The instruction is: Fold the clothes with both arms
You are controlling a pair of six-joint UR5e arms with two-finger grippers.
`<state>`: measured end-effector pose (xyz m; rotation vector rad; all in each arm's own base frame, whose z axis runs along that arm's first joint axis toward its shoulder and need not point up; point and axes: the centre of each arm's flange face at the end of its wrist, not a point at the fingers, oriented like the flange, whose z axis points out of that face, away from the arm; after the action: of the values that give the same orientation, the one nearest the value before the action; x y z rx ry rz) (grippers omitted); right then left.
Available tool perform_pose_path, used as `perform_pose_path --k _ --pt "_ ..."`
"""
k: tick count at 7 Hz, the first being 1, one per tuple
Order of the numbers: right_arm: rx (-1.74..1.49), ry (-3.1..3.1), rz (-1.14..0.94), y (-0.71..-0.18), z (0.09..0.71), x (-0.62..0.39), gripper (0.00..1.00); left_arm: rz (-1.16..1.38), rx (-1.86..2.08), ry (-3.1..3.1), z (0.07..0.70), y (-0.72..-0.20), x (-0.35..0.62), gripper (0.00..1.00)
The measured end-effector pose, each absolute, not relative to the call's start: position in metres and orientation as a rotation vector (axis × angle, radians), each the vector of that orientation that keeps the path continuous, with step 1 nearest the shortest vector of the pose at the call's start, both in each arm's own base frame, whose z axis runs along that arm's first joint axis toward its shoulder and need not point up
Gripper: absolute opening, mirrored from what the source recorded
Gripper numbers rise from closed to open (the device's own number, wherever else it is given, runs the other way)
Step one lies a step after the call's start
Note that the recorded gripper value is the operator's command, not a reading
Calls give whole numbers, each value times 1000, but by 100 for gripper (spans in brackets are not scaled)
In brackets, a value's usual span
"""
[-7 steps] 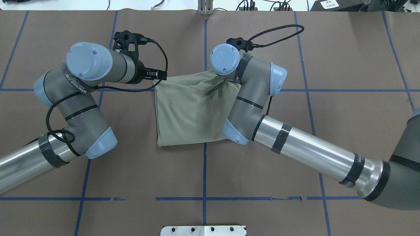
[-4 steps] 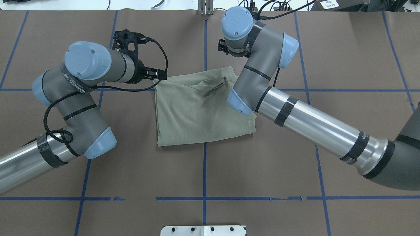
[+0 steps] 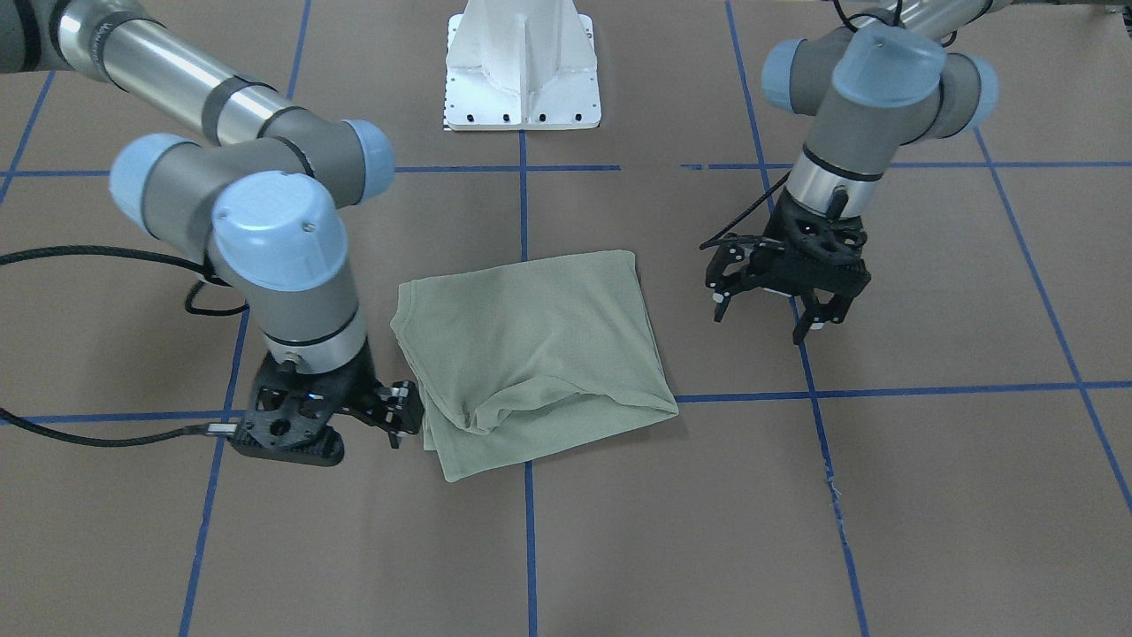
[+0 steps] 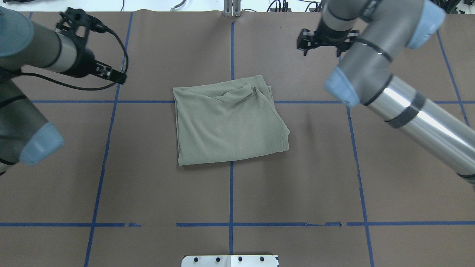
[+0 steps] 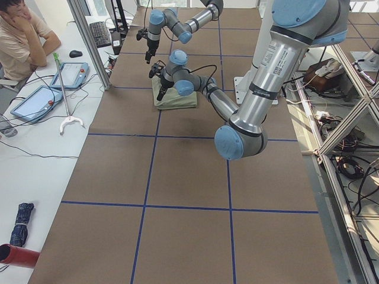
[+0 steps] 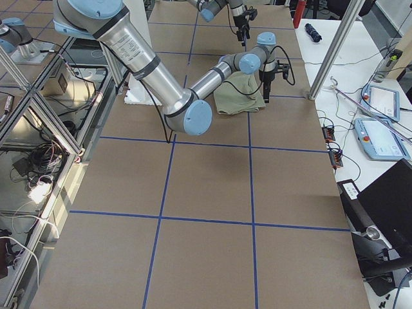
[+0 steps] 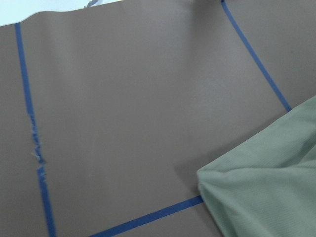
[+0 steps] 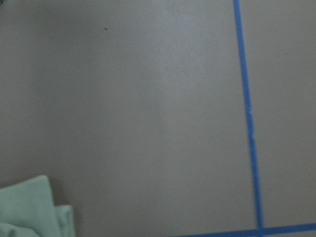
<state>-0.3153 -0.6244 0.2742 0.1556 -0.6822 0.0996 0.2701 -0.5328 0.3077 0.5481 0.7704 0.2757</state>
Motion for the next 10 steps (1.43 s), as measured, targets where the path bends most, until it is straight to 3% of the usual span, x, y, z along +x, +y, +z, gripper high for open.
perform_pose_path --k 3,5,7,10 --pt "109 -666 -180 -576 428 -89 100 327 443 728 408 -535 90 100" --pt "52 -687 -193 -488 548 18 100 235 326 740 495 -491 19 100" --pt "6 -718 -114 -428 599 60 100 231 272 712 541 -462 -28 100" --pt "-24 -759 -75 -408 615 65 100 139 165 709 581 -430 -77 100"
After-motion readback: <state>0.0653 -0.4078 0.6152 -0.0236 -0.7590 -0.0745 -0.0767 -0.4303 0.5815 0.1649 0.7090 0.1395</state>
